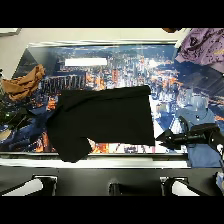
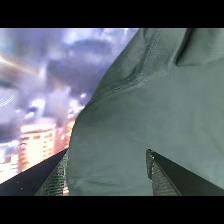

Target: Fold the clothes and pants, and hang the long-sleeved shirts on hangers.

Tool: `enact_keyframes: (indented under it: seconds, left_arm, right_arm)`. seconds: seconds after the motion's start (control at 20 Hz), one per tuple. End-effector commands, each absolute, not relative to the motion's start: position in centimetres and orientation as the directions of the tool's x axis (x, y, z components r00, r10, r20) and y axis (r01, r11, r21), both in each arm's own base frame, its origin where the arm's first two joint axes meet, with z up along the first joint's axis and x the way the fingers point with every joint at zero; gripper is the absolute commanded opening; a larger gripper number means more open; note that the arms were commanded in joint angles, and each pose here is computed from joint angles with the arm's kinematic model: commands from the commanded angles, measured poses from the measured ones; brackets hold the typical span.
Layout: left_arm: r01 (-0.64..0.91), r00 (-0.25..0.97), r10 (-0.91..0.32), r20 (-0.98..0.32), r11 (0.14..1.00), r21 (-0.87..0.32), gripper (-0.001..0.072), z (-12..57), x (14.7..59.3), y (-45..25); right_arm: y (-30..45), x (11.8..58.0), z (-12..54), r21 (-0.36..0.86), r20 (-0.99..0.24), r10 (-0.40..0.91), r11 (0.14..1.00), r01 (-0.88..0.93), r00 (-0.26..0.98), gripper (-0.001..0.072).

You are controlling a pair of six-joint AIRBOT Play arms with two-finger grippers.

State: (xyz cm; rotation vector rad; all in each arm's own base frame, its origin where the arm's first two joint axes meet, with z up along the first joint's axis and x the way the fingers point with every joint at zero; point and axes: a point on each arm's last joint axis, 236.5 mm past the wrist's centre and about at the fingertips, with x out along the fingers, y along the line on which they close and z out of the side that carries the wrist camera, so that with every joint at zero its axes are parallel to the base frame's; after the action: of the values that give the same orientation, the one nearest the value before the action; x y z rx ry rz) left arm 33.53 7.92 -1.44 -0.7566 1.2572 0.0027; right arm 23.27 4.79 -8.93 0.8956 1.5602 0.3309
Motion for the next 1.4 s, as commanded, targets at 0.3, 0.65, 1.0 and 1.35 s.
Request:
enact_keyframes:
  seconds: [0.3,0.65,1.0,1.35]
  left_arm:
    - [-0.406,0.349,-0.399,-0.848,0.751,-0.520,0.0534,-1.4,33.6,7.8]
    - [-0.412,0.349,-0.399,-0.848,0.748,-0.521,0.0534,-1.4,33.6,7.8]
    - [-0.445,0.320,-0.412,-0.853,0.730,-0.519,0.0534,-3.9,31.7,7.7]
    - [-0.467,0.275,-0.512,-0.814,0.669,-0.578,0.0533,-9.5,27.5,3.5]
  right_arm:
    - [5.9,23.5,-11.1,0.690,-0.702,0.696,0.615,0.381,0.147,0.0475]
    - [6.6,22.7,-11.4,0.701,-0.685,0.714,0.595,0.393,0.142,0.0269]
    - [6.9,22.9,-11.0,0.713,-0.670,0.727,0.577,0.398,0.147,0.0029]
    - [7.2,22.9,-10.7,0.713,-0.659,0.738,0.552,0.433,0.145,0.0029]
